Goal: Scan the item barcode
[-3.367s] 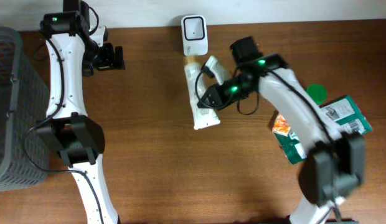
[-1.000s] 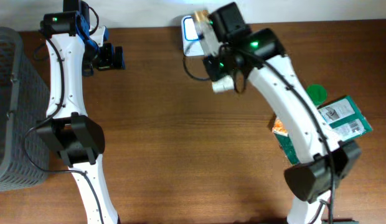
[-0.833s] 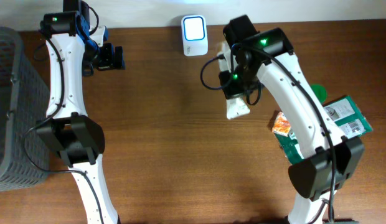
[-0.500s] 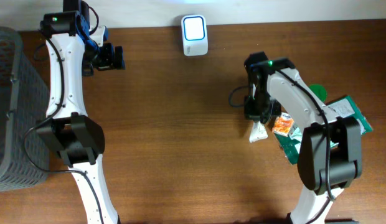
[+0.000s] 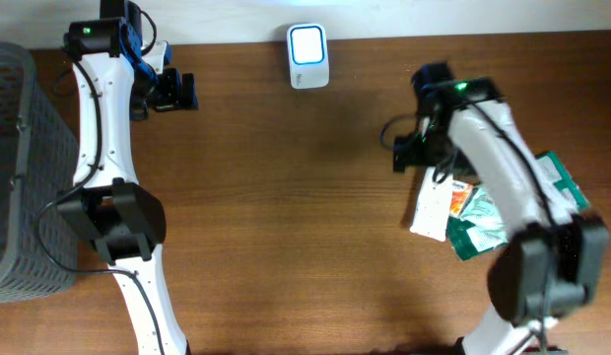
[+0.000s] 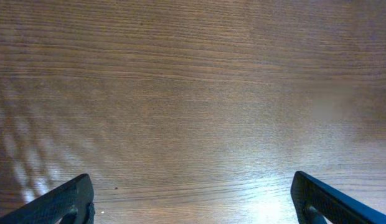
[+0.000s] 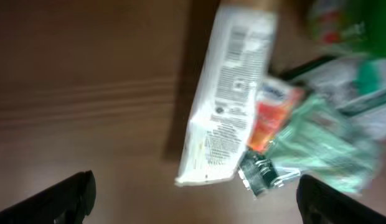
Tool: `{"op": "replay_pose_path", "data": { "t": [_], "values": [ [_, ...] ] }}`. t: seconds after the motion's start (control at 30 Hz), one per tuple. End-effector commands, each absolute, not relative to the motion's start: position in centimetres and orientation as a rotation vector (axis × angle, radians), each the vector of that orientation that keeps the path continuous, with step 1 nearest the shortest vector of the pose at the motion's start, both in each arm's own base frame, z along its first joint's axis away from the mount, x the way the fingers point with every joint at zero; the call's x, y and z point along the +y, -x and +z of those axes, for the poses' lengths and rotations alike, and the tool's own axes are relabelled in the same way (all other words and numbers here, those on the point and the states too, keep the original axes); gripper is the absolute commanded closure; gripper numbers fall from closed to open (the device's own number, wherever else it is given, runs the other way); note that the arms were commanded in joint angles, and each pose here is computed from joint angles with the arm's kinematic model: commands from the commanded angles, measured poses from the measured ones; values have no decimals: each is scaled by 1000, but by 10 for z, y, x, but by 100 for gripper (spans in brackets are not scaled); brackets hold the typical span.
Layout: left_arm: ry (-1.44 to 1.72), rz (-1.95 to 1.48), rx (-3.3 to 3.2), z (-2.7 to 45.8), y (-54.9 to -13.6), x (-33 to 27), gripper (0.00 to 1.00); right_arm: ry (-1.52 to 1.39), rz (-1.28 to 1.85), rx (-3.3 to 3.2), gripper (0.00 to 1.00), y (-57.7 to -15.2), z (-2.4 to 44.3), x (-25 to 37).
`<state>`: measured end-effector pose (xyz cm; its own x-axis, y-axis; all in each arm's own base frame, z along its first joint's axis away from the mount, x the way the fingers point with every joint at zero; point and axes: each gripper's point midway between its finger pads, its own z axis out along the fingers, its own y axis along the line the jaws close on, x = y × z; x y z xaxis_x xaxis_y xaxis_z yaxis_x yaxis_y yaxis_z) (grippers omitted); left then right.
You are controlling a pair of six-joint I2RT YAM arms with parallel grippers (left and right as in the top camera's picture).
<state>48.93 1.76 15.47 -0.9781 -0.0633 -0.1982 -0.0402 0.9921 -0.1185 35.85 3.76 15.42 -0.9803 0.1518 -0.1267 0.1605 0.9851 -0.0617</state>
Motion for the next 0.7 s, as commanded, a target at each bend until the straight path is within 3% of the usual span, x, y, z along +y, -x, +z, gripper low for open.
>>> {"op": "replay_pose_path", "data": {
  "t": [0.0, 0.13, 0.27, 0.5, 0.67],
  "values": [
    [79, -182, 2914, 163, -488, 17, 1, -193, -35, 2766, 0, -346, 254, 33],
    [79, -182, 2914, 163, -488, 17, 1, -192, 46, 2498, 2, -284, 344, 24],
    [79, -182, 2914, 163, -488, 17, 1, -191, 92, 2315, 2, -232, 389, 17],
    [79, -182, 2914, 163, -488, 17, 1, -227, 56, 2148, 2, -172, 418, -4],
    [79, -182, 2914, 163, -488, 17, 1, -273, 26, 2099, 2, -177, 415, -12]
  ]
}}
